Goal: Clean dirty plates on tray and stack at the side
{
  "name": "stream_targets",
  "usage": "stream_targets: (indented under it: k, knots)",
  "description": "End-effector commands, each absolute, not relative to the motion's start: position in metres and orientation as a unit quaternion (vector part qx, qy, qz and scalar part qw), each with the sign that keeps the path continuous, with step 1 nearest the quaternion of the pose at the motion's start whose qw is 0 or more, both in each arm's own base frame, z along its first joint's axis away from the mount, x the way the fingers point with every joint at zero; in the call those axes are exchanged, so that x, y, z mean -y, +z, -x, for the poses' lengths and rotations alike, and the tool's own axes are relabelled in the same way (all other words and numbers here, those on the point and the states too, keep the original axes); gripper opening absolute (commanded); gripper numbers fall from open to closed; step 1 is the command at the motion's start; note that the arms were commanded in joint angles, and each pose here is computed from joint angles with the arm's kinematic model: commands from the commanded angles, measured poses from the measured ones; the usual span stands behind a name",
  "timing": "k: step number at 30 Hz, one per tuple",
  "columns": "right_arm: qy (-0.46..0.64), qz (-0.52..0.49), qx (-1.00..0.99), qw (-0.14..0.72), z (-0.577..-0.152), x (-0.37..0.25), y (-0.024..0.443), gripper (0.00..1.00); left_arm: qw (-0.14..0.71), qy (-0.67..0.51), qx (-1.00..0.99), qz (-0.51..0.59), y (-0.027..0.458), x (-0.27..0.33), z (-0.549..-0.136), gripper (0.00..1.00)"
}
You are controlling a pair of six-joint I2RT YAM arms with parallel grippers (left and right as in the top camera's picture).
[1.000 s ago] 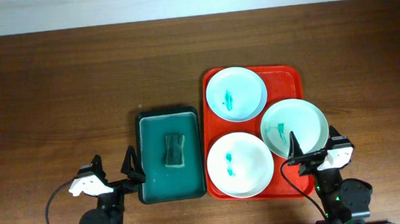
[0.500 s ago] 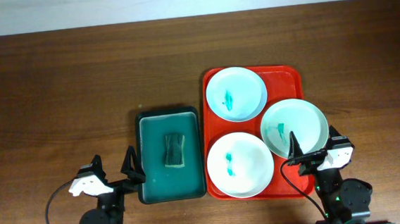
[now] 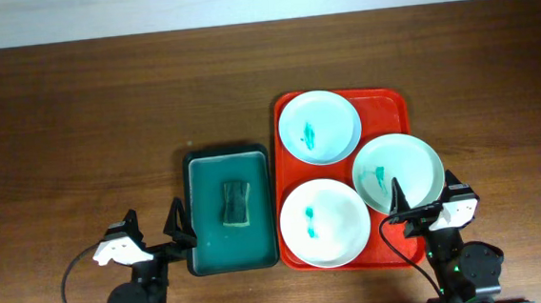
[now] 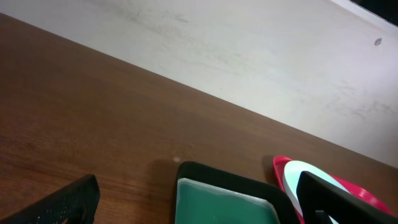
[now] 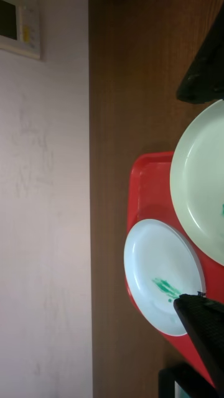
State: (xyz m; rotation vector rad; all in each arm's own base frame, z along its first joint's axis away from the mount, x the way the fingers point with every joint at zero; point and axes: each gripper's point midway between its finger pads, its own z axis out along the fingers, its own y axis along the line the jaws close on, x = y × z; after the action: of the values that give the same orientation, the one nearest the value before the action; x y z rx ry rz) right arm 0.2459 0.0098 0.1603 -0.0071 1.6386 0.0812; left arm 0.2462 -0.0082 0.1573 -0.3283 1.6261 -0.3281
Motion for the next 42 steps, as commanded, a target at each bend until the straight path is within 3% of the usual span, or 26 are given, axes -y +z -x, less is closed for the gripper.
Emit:
stream_targets:
  k: [1, 28, 30, 35, 38, 42]
  knots:
    - [0.036, 0.005, -0.732, 0.68, -0.246, -0.01, 0.157, 0.98, 0.664, -0.141, -0.721, 0.138, 0.156, 0.009, -0.246, 0.99]
    - [0.04, 0.008, -0.732, 0.68, -0.246, -0.011, 0.158, 0.98, 0.643, -0.147, -0.74, 0.132, 0.145, 0.014, -0.248, 0.99]
    - [0.084, 0.051, -0.724, 0.683, -0.243, -0.033, 0.162, 0.98, 0.654, -0.149, -0.73, 0.13, 0.152, 0.014, -0.249, 0.99]
    - [0.126, 0.11, -0.662, 0.73, -0.207, -0.056, 0.273, 0.98, 0.665, -0.211, -0.713, 0.071, 0.215, 0.04, -0.237, 1.0]
    - [0.137, 0.096, -0.731, 0.661, -0.194, -0.056, 0.304, 0.98, 0.59, -0.196, -0.782, 0.048, 0.25, 0.048, -0.239, 0.99]
    - [0.208, -0.01, -0.818, 0.536, -0.226, -0.056, 0.321, 0.98, 0.459, -0.203, -0.864, 0.046, 0.271, 0.065, -0.263, 0.99]
